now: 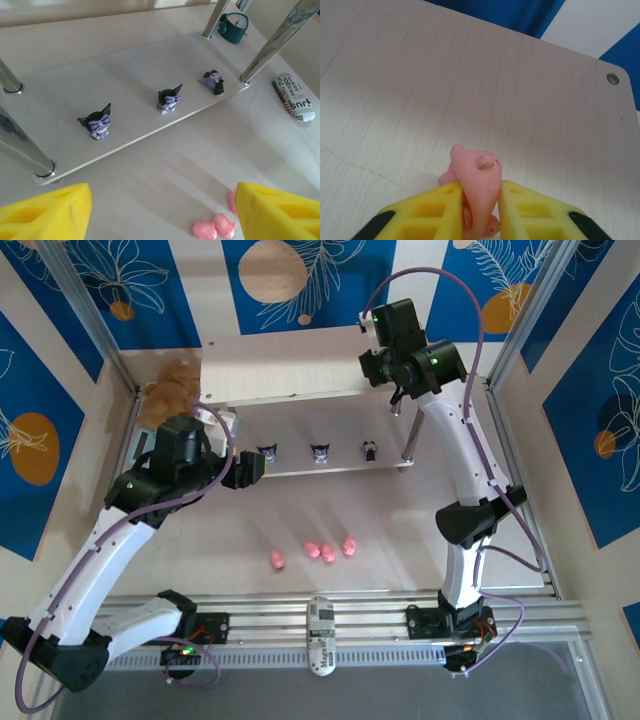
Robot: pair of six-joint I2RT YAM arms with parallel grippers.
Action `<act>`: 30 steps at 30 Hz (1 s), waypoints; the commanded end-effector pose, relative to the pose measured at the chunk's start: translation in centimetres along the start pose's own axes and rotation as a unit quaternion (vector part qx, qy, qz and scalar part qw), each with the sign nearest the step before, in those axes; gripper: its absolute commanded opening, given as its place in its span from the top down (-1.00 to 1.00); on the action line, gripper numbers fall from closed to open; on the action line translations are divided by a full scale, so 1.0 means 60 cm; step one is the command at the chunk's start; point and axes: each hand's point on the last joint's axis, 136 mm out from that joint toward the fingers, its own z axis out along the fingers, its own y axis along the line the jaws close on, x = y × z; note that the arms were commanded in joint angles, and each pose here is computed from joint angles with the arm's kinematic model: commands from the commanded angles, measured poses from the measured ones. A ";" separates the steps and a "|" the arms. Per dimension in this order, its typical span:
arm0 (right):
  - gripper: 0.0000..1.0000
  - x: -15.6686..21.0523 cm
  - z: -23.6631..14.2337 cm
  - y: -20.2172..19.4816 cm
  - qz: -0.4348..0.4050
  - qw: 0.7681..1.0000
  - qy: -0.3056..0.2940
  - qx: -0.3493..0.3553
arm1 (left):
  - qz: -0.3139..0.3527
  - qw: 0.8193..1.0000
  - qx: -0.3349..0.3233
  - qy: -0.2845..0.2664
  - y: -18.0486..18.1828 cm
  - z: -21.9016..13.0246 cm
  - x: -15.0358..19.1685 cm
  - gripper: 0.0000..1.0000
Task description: Place and organize the plastic toys onto the shelf
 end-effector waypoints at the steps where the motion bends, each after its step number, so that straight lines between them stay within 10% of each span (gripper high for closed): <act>1: 0.47 0.008 0.033 0.026 -0.010 0.999 0.014 -0.029 | 0.012 1.000 0.004 -0.015 -0.002 -0.024 -0.011 -0.50; 30: -0.40 -0.073 -0.070 0.015 0.049 0.990 -0.112 -0.073 | 0.009 1.000 -0.010 -0.022 0.008 -0.051 -0.001 -0.51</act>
